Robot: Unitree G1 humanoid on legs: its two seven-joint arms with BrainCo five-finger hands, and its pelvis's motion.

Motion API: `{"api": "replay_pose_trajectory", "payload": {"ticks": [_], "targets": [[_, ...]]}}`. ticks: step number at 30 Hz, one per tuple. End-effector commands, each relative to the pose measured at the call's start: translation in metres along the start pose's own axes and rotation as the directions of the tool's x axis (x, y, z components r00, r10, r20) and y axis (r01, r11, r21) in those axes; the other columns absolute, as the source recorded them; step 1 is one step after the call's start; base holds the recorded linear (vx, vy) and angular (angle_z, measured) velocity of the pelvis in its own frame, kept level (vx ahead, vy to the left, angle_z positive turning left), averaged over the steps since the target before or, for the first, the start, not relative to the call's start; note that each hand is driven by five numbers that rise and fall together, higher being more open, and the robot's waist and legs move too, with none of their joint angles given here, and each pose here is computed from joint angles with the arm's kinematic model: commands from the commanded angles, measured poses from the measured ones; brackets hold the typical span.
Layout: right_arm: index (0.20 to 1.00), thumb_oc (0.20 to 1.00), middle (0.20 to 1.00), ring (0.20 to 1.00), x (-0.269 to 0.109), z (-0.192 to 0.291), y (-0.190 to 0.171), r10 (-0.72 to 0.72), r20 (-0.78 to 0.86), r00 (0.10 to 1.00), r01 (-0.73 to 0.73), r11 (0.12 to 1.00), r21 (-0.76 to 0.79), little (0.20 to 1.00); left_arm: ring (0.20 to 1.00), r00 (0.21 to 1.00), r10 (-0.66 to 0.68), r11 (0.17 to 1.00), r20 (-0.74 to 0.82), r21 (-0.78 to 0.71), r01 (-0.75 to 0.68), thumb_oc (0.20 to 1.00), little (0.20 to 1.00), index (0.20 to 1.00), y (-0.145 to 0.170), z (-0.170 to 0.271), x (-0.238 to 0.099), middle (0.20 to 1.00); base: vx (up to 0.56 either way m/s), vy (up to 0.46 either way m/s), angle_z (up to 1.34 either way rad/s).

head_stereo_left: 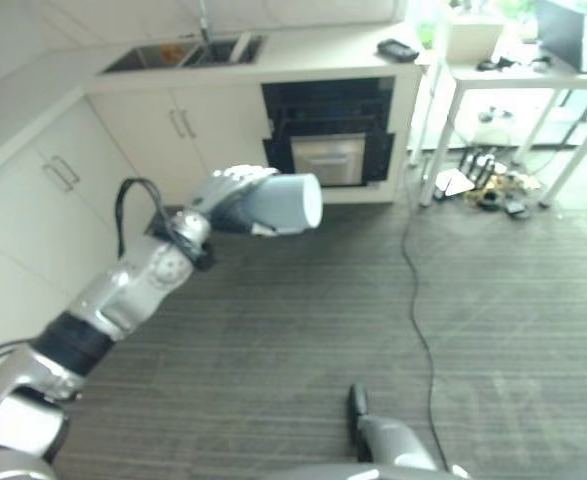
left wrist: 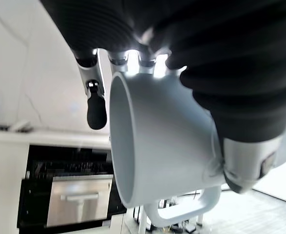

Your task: Place the dishes in the dishwasher.

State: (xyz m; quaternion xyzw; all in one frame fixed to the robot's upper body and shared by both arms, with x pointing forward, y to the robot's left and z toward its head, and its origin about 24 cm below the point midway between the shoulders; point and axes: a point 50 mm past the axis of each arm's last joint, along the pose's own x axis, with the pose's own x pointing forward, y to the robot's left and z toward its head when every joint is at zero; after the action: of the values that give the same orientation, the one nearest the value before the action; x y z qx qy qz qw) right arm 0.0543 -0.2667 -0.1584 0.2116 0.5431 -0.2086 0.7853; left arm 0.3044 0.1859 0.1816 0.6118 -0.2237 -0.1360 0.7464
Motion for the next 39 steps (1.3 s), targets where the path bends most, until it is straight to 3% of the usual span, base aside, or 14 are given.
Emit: {"api": "replay_pose_trajectory", "payload": {"ticks": [1,9,15,21,30,39], "targets": [[1.0,1.0,1.0,1.0,0.001,-0.011,0.006,0.022,-0.016,1.0,-0.021,0.999,0.027,1.0,0.2,0.991,0.132,0.99,-0.007,0.046,-0.132,0.2,0.2,0.2,0.053,-0.001,0.0,0.2,0.45,-0.413,0.08],[1.0,1.0,1.0,1.0,0.0,0.009,0.003,0.028,0.022,0.999,-0.027,0.999,-0.037,1.0,0.2,0.994,0.107,0.993,-0.028,0.059,-0.105,0.2,0.2,0.2,0.059,-0.009,-0.013,0.2,0.36,-0.292,-0.46],[1.0,1.0,1.0,1.0,-0.003,-0.006,-0.009,-0.018,-0.039,0.999,0.016,0.998,-0.055,1.0,0.2,0.989,0.125,0.992,-0.076,0.007,-0.124,0.2,0.2,0.2,0.039,-0.013,-0.02,0.2,0.39,0.167,-1.06],[1.0,1.0,1.0,1.0,-0.009,-0.011,-0.026,-0.075,-0.031,0.997,0.074,0.997,-0.033,1.0,0.2,0.987,0.136,0.991,-0.084,-0.003,-0.136,0.2,0.2,0.2,0.039,-0.018,-0.024,0.2,0.33,0.309,0.18],[1.0,1.0,1.0,1.0,-0.004,-0.024,-0.005,-0.019,-0.009,1.0,0.019,0.999,0.031,1.0,0.2,0.991,0.106,0.994,-0.076,0.043,-0.103,0.2,0.2,0.2,0.051,-0.023,-0.004,0.2,0.3,0.428,0.22],[1.0,1.0,1.0,1.0,-0.003,-0.016,-0.005,-0.014,0.0,1.0,0.014,0.998,0.053,1.0,0.2,0.99,0.111,0.991,-0.087,0.08,-0.105,0.2,0.2,0.2,0.051,-0.026,-0.005,0.2,0.17,-0.038,0.37]]}}
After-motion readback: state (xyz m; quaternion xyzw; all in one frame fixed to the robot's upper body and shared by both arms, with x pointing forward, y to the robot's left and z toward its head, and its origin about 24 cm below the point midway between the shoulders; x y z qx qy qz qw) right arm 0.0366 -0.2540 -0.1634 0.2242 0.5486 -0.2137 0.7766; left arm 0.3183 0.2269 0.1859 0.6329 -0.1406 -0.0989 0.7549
